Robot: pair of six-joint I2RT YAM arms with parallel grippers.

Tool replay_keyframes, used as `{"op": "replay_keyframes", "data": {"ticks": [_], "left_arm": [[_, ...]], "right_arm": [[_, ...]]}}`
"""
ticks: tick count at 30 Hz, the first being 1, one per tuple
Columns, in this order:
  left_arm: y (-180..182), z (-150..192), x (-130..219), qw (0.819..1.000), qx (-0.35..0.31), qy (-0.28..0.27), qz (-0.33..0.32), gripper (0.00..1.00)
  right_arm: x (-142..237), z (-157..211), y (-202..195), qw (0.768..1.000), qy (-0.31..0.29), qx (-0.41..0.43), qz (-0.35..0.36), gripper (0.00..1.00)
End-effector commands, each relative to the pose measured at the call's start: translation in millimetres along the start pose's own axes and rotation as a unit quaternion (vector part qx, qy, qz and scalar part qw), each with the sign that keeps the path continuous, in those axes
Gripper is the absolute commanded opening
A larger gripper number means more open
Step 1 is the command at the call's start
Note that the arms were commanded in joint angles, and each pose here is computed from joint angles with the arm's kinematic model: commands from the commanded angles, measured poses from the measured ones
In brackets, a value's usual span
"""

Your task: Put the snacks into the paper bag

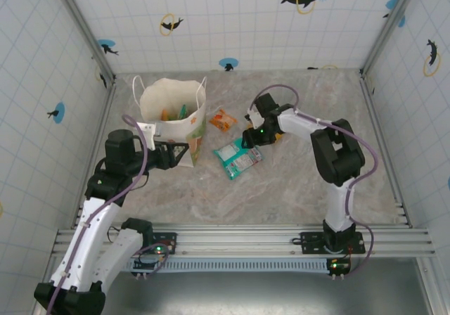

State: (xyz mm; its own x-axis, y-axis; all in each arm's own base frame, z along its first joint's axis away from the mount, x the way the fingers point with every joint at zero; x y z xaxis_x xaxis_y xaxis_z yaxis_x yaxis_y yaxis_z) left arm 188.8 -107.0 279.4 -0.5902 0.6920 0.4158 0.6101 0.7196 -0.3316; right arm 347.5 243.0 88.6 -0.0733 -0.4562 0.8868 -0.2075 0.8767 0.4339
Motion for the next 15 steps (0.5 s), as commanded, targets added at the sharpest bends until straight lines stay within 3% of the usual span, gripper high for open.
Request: {"op": "replay_keyframes", "data": {"ticks": [1, 6, 15], "left_arm": [[2, 0, 0, 1.0, 0.012, -0.005, -0.005, 0.67], [4, 0, -1, 1.0, 0.018, -0.004, -0.011, 0.66], [5, 1, -2, 1.0, 0.015, -0.005, -0.014, 0.66]], "right_arm": [[-6, -5, 1, 1.0, 0.024, -0.004, -0.013, 0.7], [-19, -4, 3, 0.998, 0.04, -0.014, -0.042, 0.64], [-20, 6, 0, 0.998, 0.042, -0.012, -0.046, 0.26]]}}
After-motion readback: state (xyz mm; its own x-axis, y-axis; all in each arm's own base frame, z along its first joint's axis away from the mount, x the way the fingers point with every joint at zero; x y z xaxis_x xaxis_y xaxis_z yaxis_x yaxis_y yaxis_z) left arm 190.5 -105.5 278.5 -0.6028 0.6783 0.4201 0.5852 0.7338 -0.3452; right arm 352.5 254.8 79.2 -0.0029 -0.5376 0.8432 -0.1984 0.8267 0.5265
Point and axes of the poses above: each hand's point on the last joint's axis, 136 mm out from that joint toward the fingers, its own x axis back along the fingers, its own y axis along the line the jaws close on, z = x × y, the point moved 6 cm from there along x, back along the fingers, and after that the axes turned 15 degrees about -x, right-handed, at the moved point
